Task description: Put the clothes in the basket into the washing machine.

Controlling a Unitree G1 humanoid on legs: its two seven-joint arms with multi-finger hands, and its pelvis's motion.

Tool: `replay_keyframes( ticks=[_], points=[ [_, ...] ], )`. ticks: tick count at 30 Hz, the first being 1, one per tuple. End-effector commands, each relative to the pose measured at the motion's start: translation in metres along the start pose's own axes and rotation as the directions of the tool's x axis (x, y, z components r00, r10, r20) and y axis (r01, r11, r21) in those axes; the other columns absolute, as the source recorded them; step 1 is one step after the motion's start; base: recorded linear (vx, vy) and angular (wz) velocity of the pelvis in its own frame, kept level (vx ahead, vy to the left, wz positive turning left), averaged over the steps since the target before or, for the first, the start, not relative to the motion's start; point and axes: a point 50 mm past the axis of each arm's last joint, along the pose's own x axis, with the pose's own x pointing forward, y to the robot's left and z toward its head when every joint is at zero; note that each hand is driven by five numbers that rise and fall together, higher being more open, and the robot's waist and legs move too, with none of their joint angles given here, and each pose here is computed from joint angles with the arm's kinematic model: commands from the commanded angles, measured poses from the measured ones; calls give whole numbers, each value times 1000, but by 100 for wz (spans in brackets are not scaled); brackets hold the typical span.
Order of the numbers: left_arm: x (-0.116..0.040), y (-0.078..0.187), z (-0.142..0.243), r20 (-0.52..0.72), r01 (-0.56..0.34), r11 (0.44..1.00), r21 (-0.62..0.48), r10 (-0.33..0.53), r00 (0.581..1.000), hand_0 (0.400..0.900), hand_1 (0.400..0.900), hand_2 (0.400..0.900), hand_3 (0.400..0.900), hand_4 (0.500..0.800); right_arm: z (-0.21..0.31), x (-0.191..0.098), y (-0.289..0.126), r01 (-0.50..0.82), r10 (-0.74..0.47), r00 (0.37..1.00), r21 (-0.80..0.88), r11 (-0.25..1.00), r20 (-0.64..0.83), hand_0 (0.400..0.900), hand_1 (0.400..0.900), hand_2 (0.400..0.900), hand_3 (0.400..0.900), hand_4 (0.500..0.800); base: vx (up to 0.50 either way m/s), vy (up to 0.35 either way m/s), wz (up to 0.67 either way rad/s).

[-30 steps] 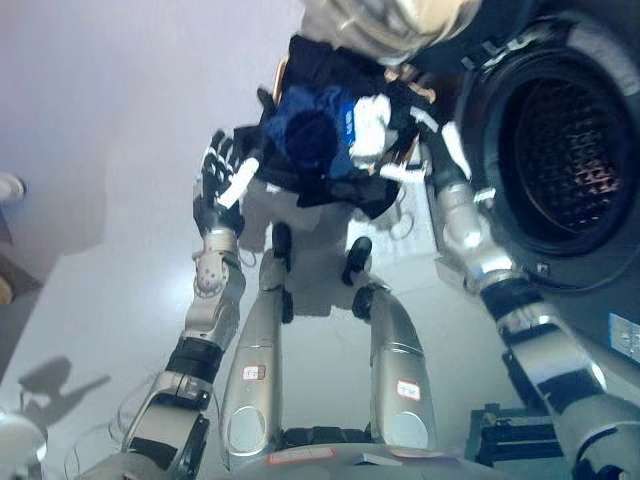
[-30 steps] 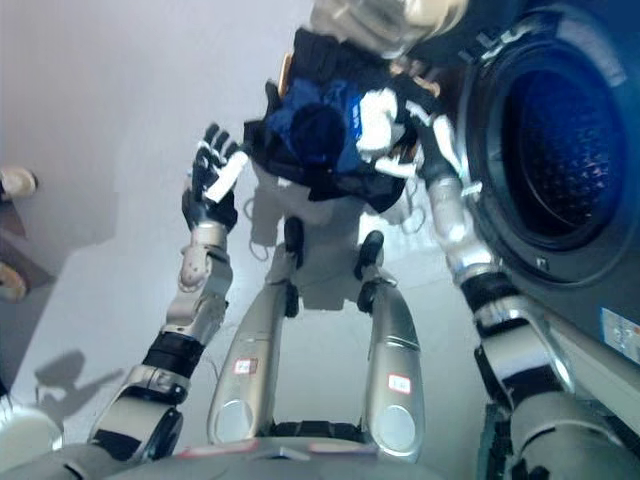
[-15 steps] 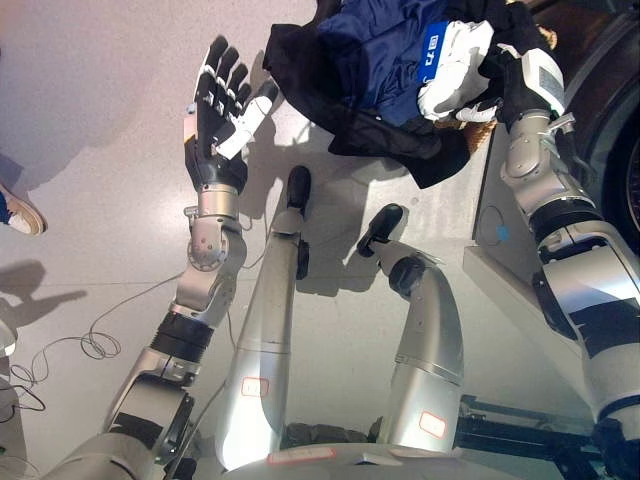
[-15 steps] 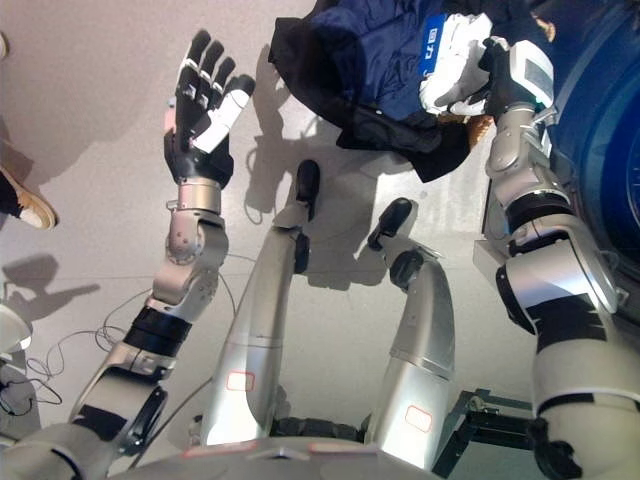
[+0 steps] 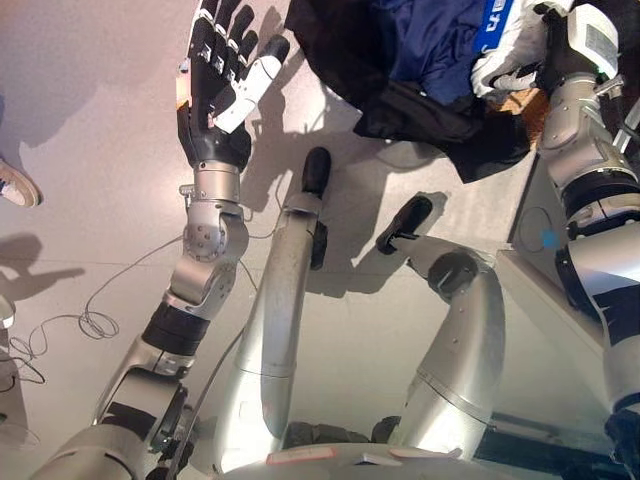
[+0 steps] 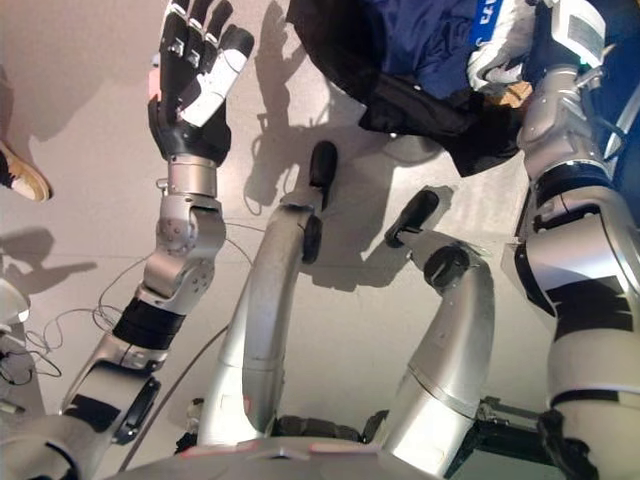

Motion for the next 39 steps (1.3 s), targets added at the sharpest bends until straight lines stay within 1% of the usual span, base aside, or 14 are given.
replay_keyframes(
  ticks=[1,10,16,19,20,21,32,36,39],
  points=[
    [-15,-10,30,186,33,994,-106,-13,982,900,900,900,900,800,-27,-4,-6,8,-14,998,-102,995,-59,900,900,900,900,800,-4,-11,6],
    [-21,-3,36,198,15,993,-118,9,980,900,900,900,900,800,-40,-13,15,-73,55,992,-160,984,-115,900,900,900,900,800,-3,-5,2],
    [-22,0,36,188,21,994,-109,0,982,900,900,900,900,800,-49,-27,43,-211,183,970,-180,961,-157,900,900,900,900,800,0,0,0],
    [-23,2,35,180,14,994,-105,5,984,900,900,900,900,800,-55,-30,47,-243,209,959,-178,954,-192,900,900,900,900,800,0,0,0],
    [-24,3,35,178,17,995,-100,1,984,900,900,900,900,800,-55,-30,48,-250,215,957,-181,951,-193,637,637,637,637,642,0,0,0],
    [-24,3,36,180,20,995,-102,-2,984,900,900,900,900,800,-55,-31,49,-254,219,956,-175,951,-196,400,400,400,400,500,0,0,0],
    [-25,11,38,184,-9,997,-82,24,983,900,900,900,900,800,-33,-27,54,-239,222,968,-161,958,-119,400,400,400,400,500,-14,4,-3],
    [-25,16,41,193,-44,997,-68,57,980,900,900,900,900,800,-13,-20,49,-191,186,981,-102,976,-59,400,400,400,400,500,-20,22,-10],
    [-27,24,43,203,-91,994,-53,100,974,900,900,900,900,800,12,-13,39,-122,124,992,-59,991,34,400,400,400,400,500,-27,28,-16]
  ],
)
